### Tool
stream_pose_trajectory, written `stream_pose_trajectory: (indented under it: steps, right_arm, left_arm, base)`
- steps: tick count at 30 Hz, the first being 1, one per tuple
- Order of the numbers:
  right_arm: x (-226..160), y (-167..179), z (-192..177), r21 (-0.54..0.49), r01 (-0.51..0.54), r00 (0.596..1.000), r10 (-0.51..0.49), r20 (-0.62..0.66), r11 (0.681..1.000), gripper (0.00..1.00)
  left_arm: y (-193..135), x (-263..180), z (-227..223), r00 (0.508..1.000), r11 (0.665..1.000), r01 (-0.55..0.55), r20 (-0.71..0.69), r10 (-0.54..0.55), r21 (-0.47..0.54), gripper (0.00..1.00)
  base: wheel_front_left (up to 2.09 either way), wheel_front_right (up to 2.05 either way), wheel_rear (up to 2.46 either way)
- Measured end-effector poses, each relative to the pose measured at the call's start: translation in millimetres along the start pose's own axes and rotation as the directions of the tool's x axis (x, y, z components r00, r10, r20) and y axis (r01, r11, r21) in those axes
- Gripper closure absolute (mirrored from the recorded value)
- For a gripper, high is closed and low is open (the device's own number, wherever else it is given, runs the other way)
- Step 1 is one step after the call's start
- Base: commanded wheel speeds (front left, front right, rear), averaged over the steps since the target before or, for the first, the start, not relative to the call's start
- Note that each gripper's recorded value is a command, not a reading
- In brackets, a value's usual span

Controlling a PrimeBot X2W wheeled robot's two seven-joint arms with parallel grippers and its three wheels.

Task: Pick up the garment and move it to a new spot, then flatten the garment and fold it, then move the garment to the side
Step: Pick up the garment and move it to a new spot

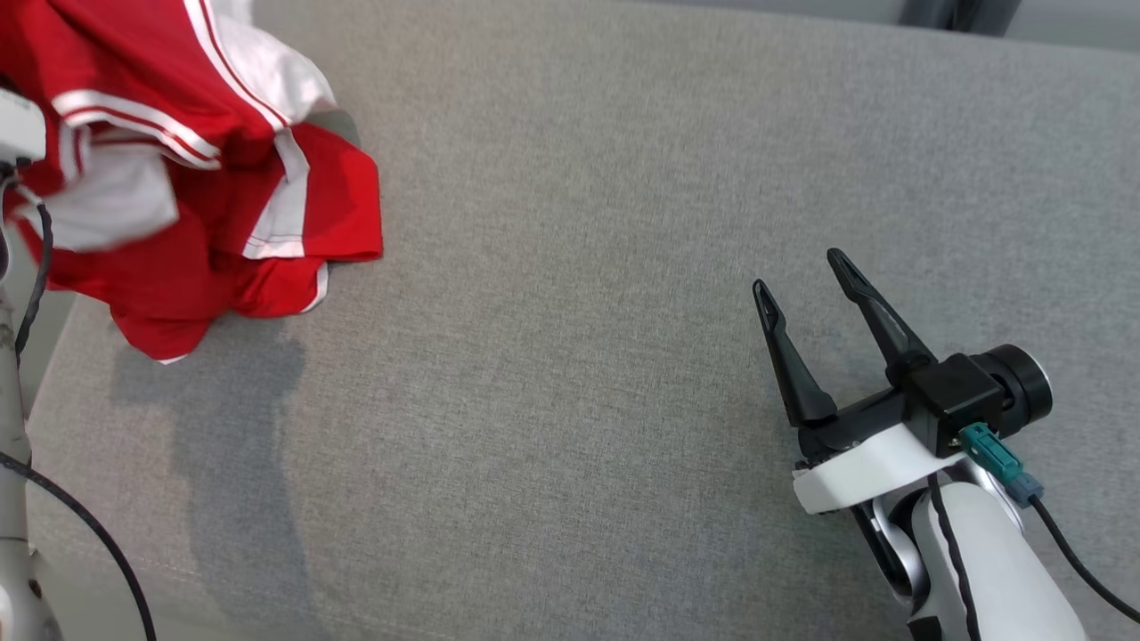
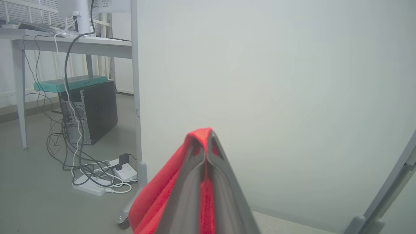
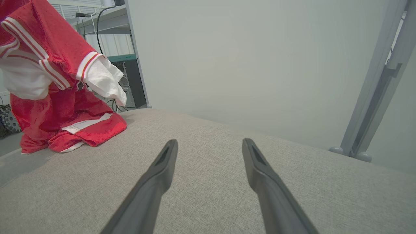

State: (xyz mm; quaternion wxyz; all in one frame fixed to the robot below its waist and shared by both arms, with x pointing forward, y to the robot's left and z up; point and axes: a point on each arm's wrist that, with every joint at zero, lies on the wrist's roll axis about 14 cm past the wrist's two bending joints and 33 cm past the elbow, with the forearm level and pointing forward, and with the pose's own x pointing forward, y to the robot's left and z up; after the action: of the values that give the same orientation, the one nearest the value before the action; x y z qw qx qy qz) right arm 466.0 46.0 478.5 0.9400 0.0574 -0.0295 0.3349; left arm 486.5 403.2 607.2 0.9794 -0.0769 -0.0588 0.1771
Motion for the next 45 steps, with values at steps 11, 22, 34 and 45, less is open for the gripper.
stream_pose_trajectory:
  steps: [11, 22, 34, 45]
  right_arm:
    - [-20.6, -2.5, 48.1, 0.01, 0.046, 0.995, -0.047, 0.09, 0.999, 0.0]
    - [-64.3, -62.4, 81.9, -0.017, 0.251, 0.956, -0.245, 0.163, 0.968, 0.0]
    - [-156.4, -160.5, 114.2, -0.011, 0.583, 0.789, -0.563, 0.245, 0.813, 0.0]
    - [-208.9, -194.8, 106.6, -0.031, 0.709, 0.693, -0.688, 0.214, 0.704, 0.0]
  left_arm:
    - [-93.2, -29.9, 104.7, 0.941, 0.97, 0.236, 0.263, -0.212, -0.061, 1.0]
    - [-241.3, -74.4, 118.1, 0.818, 0.813, 0.552, 0.306, -0.487, -0.183, 1.0]
    - [-386.1, -124.5, 30.0, 0.648, 0.591, 0.756, 0.195, -0.736, -0.281, 1.0]
    - [-452.8, -178.1, -130.8, 0.479, 0.498, 0.819, -0.139, -0.867, -0.284, 0.91]
  base:
    - [0.0, 0.0, 0.0]
    - [0.0, 0.0, 0.0]
    - [0.0, 0.0, 0.0]
    - [0.0, 0.0, 0.0]
